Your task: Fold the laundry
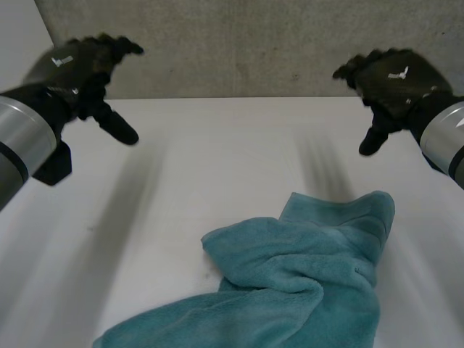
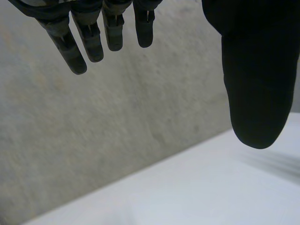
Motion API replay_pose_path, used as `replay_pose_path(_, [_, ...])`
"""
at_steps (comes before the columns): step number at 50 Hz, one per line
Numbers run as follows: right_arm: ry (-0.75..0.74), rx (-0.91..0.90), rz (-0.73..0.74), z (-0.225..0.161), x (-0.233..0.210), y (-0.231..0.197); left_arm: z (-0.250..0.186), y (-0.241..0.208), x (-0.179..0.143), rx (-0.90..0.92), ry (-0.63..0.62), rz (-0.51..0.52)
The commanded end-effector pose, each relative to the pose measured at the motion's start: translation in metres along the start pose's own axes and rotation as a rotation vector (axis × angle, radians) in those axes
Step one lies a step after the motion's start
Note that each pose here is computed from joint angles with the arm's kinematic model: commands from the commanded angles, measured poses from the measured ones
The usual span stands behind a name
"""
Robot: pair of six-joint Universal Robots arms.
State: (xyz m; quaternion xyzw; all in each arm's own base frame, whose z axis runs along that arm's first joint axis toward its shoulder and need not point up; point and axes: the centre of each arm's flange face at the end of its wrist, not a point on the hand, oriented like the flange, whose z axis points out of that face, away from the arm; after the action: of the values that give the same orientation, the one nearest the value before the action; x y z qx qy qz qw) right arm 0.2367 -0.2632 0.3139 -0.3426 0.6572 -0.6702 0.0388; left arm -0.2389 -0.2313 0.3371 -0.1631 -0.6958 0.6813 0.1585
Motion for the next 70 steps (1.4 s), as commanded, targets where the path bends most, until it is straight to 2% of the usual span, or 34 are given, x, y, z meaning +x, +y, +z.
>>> replay_pose_path(1, [-0.261,-0.139,0.049,-0.004,-0.036,0.015,-0.016,0.031,0.022,-0.178,0.063,-0.019])
replay_pose_path(2, [-0.262,-0.139,0.049,-0.004,-0.036,0.015,-0.016,0.031,0.022,-0.178,0.064,-0.019])
replay_pose_path(4, [-0.394,-0.159,0.083,-0.002,-0.061,0.02,-0.026,0.05,0.024,-0.247,0.05,-0.015])
replay_pose_path(5, [-0.395,-0.159,0.083,-0.002,-0.061,0.02,-0.026,0.05,0.024,-0.247,0.05,-0.015])
replay_pose_path(7, [-0.488,-0.192,0.119,0.004,-0.086,0.029,-0.032,0.062,0.019,-0.284,0.002,-0.014])
replay_pose_path(10, [-0.519,-0.211,0.133,0.009,-0.097,0.035,-0.036,0.065,0.017,-0.288,-0.018,-0.012])
replay_pose_path(12, [-0.577,-0.246,0.153,0.018,-0.12,0.047,-0.046,0.073,0.015,-0.302,-0.033,-0.011])
replay_pose_path(18, [-0.659,-0.311,0.178,0.032,-0.158,0.071,-0.059,0.085,0.009,-0.287,-0.058,-0.008])
replay_pose_path(25, [-0.653,-0.345,0.159,0.047,-0.169,0.085,-0.063,0.09,0.0,-0.287,-0.094,-0.009])
replay_pose_path(28, [-0.603,-0.254,0.137,0.06,-0.162,0.063,-0.061,0.091,-0.003,-0.286,-0.101,-0.009])
replay_pose_path(30, [-0.526,-0.124,0.116,0.072,-0.145,0.03,-0.055,0.088,-0.003,-0.254,-0.102,-0.01])
replay_pose_path(31, [-0.526,-0.123,0.116,0.072,-0.145,0.03,-0.055,0.088,-0.003,-0.253,-0.102,-0.01])
replay_pose_path(33, [-0.449,0.058,0.125,0.065,-0.119,-0.027,-0.047,0.086,-0.005,-0.206,-0.103,-0.007])
replay_pose_path(34, [-0.448,0.058,0.125,0.064,-0.119,-0.027,-0.047,0.086,-0.005,-0.206,-0.103,-0.007])
replay_pose_path(36, [-0.418,0.187,0.168,0.042,-0.101,-0.071,-0.032,0.092,-0.004,-0.191,-0.097,-0.005])
replay_pose_path(45, [-0.39,0.292,0.176,0.003,-0.081,-0.1,-0.005,0.108,0.002,-0.235,-0.062,-0.017])
replay_pose_path(47, [-0.381,0.318,0.169,-0.008,-0.079,-0.104,-0.001,0.118,0.013,-0.277,0.018,-0.03])
replay_pose_path(51, [-0.368,0.347,0.16,-0.016,-0.075,-0.108,-0.001,0.124,0.019,-0.312,0.073,-0.067])
replay_pose_path(56, [-0.339,0.295,0.163,-0.016,-0.066,-0.094,-0.002,0.135,0.018,-0.364,0.074,-0.106])
replay_pose_path(61, [-0.328,0.197,0.183,0.004,-0.066,-0.063,-0.006,0.138,0.017,-0.374,0.067,-0.109])
replay_pose_path(63, [-0.357,0.097,0.206,0.033,-0.082,-0.029,-0.008,0.13,0.016,-0.35,0.062,-0.107])
replay_pose_path(70, [-0.397,-0.007,0.234,0.081,-0.103,0.017,-0.016,0.112,0.008,-0.292,0.037,-0.106])
